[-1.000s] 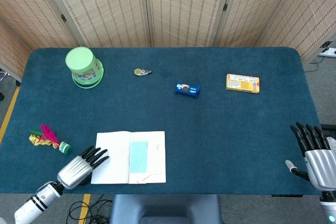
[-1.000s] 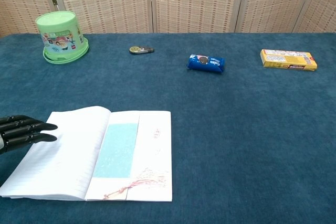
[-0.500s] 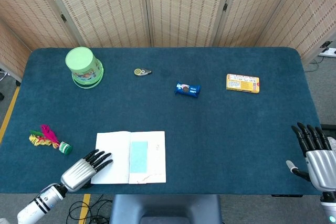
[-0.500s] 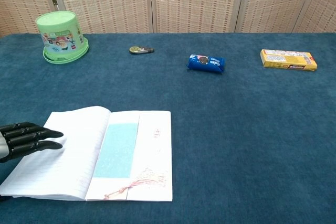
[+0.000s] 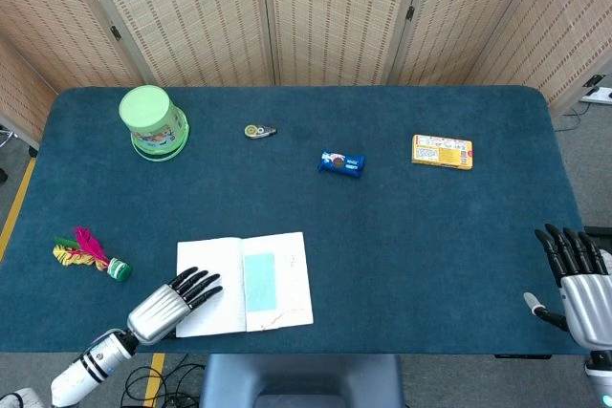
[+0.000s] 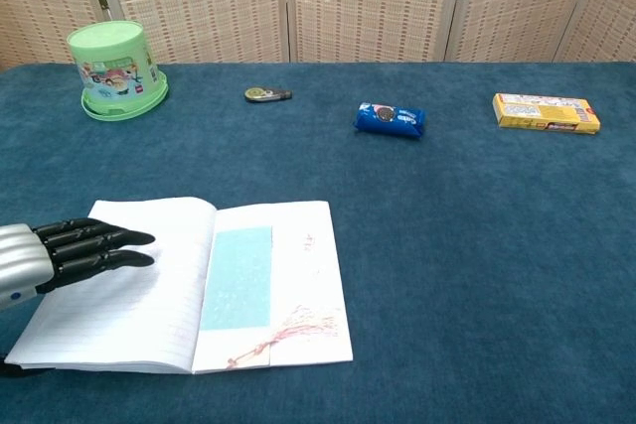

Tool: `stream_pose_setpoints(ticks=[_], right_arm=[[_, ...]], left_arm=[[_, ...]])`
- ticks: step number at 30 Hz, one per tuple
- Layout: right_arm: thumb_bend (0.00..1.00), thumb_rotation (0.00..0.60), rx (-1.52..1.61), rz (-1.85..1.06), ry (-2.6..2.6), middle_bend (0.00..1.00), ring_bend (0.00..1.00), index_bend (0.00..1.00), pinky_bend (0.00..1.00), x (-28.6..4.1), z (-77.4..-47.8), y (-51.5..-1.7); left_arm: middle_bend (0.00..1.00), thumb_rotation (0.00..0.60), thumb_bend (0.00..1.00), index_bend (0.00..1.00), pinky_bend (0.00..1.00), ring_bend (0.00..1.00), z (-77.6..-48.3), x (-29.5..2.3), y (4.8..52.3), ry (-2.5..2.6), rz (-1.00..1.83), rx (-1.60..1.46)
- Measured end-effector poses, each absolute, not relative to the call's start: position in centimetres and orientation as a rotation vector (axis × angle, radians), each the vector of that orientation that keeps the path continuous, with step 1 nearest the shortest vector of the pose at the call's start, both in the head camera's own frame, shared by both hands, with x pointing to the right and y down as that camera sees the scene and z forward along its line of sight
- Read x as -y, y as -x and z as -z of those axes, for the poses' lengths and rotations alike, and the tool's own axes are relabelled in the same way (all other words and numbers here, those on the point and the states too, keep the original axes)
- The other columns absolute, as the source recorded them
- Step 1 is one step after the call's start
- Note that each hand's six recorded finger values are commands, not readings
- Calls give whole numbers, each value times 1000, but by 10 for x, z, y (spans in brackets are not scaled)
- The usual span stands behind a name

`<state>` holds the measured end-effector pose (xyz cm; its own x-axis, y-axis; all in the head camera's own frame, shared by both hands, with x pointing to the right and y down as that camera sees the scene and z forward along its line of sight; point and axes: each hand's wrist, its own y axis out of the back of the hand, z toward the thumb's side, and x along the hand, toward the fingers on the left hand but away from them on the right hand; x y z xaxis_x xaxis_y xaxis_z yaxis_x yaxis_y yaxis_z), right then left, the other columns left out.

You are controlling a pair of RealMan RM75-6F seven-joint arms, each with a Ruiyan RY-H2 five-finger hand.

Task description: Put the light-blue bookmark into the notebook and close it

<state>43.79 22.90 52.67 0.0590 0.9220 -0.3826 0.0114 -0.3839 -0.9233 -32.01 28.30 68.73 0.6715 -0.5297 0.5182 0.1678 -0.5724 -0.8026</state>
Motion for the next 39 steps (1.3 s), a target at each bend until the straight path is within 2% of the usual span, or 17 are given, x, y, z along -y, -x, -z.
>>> stream_pose_setpoints(ticks=[9, 17, 25, 34, 39], right_arm=[[134, 600, 980, -1430, 1533, 57, 0, 38, 0, -227, -526, -438], [133, 600, 988, -1424, 1526, 57, 0, 38, 0, -227, -523, -440], [133, 600, 997, -1420, 1527, 57, 0, 38, 0, -228, -522, -441], [133, 600, 1018, -1432, 1510, 57, 0, 38, 0, -231, -518, -448], [133, 600, 1016, -1437, 1507, 57, 0, 39, 0, -232, -518, -450]], left_arm=[[0, 600, 269, 44, 110, 0, -680, -264, 308, 2008, 894, -467], [0, 600, 269, 44, 110, 0, -669, -227, 283, 2010, 789, -619], [0, 600, 269, 43, 110, 0, -655, -190, 235, 2010, 670, -680], [0, 600, 269, 43, 110, 0, -658, -181, 184, 2037, 630, -599], [0, 600, 269, 43, 110, 0, -663, -174, 179, 2031, 669, -611]])
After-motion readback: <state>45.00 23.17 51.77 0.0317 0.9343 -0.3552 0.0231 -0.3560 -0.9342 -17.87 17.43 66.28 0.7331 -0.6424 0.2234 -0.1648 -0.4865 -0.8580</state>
